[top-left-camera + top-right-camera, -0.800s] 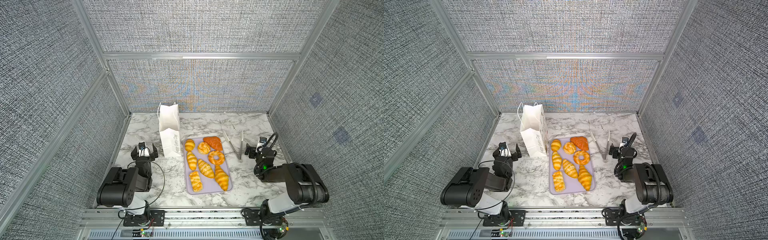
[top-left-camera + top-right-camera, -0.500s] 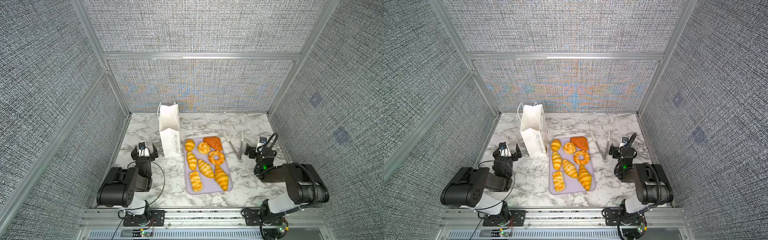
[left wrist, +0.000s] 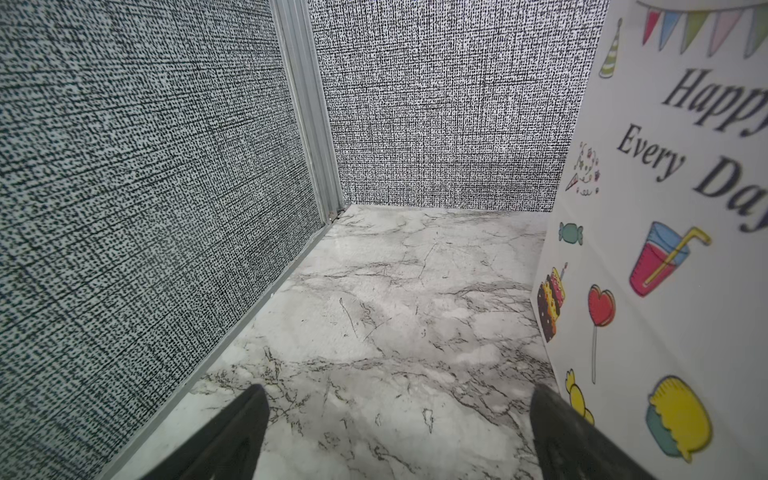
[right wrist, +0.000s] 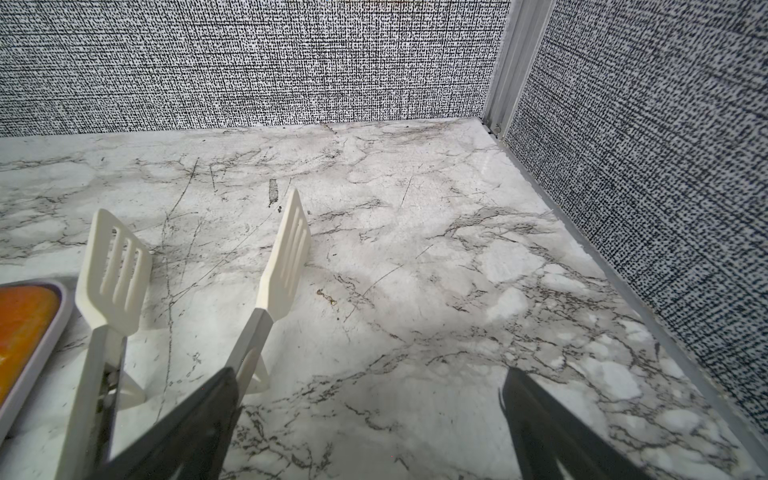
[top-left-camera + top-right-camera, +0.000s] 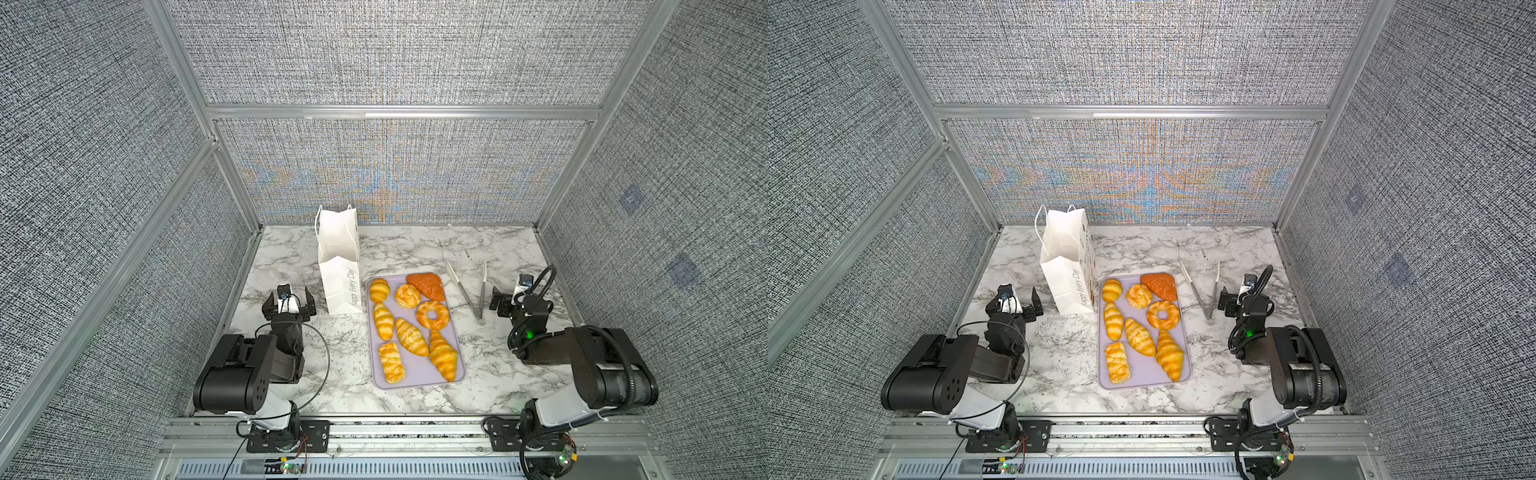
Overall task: Place the fake bread into the paper bag
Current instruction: 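Reach the left gripper to the white paper bag's rim while right approaches tongs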
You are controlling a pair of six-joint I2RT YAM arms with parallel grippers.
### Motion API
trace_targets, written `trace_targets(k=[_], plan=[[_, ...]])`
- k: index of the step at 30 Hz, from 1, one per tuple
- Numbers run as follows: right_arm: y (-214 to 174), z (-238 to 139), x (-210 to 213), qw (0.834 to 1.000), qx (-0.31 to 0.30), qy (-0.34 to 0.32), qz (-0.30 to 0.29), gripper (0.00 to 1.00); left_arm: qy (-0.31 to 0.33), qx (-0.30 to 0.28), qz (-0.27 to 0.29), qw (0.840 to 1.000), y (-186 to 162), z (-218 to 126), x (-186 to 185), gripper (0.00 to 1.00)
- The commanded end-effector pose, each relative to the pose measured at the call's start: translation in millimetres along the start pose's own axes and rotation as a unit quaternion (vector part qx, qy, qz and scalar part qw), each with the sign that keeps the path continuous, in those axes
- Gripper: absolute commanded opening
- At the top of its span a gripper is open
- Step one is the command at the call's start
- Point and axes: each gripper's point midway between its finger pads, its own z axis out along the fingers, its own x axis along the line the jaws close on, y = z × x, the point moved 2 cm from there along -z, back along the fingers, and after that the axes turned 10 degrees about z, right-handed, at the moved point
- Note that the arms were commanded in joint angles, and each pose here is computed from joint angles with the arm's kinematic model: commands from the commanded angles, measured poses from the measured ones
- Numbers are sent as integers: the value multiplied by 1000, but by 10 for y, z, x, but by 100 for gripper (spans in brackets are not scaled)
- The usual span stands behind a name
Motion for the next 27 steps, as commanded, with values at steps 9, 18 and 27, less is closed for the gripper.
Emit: trace_targets(k=[9,18,27], plan=[[176,-36,6,1000,5,-10,10,99,34,40,-25,998,325,71,176,99],[422,-119,112,994,97,-12,48,99,44,-4,-120,992,1365,-438,550,99],[481,-157,317,981,186,26,43,99,-117,14,-77,990,2187,-608,259,99]])
